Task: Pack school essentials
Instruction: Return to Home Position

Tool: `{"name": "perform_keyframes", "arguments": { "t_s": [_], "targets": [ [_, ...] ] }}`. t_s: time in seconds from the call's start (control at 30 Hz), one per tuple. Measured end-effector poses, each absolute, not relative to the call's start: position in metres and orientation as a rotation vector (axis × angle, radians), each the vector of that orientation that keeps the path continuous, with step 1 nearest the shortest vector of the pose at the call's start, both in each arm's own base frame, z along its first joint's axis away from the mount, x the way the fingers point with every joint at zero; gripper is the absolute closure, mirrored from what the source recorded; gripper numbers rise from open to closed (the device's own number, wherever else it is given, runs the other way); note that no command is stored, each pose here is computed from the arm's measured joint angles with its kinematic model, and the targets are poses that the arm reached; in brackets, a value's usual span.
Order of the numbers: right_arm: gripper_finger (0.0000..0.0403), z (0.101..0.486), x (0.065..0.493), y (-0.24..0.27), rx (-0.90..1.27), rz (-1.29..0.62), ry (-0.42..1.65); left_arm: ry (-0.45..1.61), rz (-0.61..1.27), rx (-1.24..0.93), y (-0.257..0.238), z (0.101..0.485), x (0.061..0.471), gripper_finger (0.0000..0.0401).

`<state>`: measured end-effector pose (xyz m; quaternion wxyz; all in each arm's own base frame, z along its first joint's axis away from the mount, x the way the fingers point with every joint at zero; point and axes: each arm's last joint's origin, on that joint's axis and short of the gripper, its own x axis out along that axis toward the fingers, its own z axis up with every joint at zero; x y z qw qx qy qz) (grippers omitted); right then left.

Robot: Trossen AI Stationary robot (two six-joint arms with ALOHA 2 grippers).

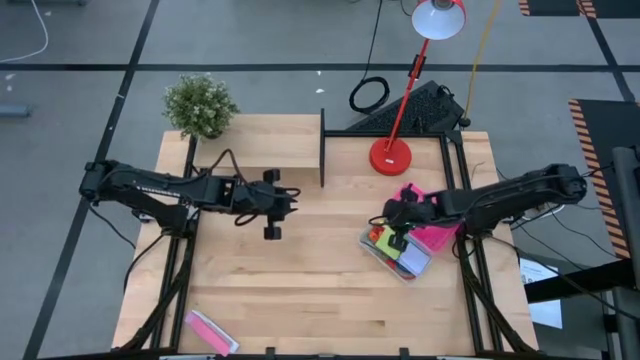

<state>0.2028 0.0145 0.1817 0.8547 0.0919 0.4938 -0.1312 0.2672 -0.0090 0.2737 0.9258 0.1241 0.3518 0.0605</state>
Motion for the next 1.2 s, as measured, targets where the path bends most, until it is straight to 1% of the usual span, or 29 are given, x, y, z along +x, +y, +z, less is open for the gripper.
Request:
{"name": "perform_keyframes", "arguments": {
  "t_s": [0.27, 0.37, 0.53, 0.7, 0.8, 0.9, 1.0, 1.1, 1.2],
  "targets": [
    [0.0403, 0.213, 0.187, 0.026, 0.116, -0.228, 0.843, 0.697, 0.169, 0.232, -0.012, 0.279, 0.264, 0.0309],
    [0.0403, 0.224, 0.18, 0.028, 0.068, -0.196, 0.776, 0.705, 0.166, 0.227, -0.019, 0.278, 0.261, 0.0309],
    [0.0403, 0.241, 0.166, 0.028, 0.013, -0.14, 0.678, 0.664, 0.172, 0.245, -0.037, 0.283, 0.254, 0.0309],
    [0.0403, 0.255, 0.153, 0.028, -0.048, -0.09, 0.585, 0.56, 0.203, 0.227, -0.052, 0.285, 0.236, 0.0309],
    [0.0403, 0.261, 0.149, 0.027, -0.08, -0.076, 0.526, 0.45, 0.177, 0.2, -0.06, 0.283, 0.222, 0.0309],
    [0.0403, 0.26, 0.147, 0.026, -0.13, -0.06, 0.45, 0.275, 0.114, 0.2, -0.066, 0.277, 0.209, 0.0309],
    [0.0403, 0.255, 0.15, 0.026, -0.169, -0.068, 0.346, 0.106, 0.095, 0.183, -0.065, 0.265, 0.195, 0.0309],
    [0.0403, 0.245, 0.154, 0.027, -0.213, -0.063, 0.282, 0.034, 0.177, 0.16, -0.057, 0.253, 0.182, 0.0309],
    [0.0403, 0.235, 0.154, 0.027, -0.25, -0.061, 0.252, 0.021, 0.281, 0.133, -0.049, 0.246, 0.171, 0.0309]
  ]
}}
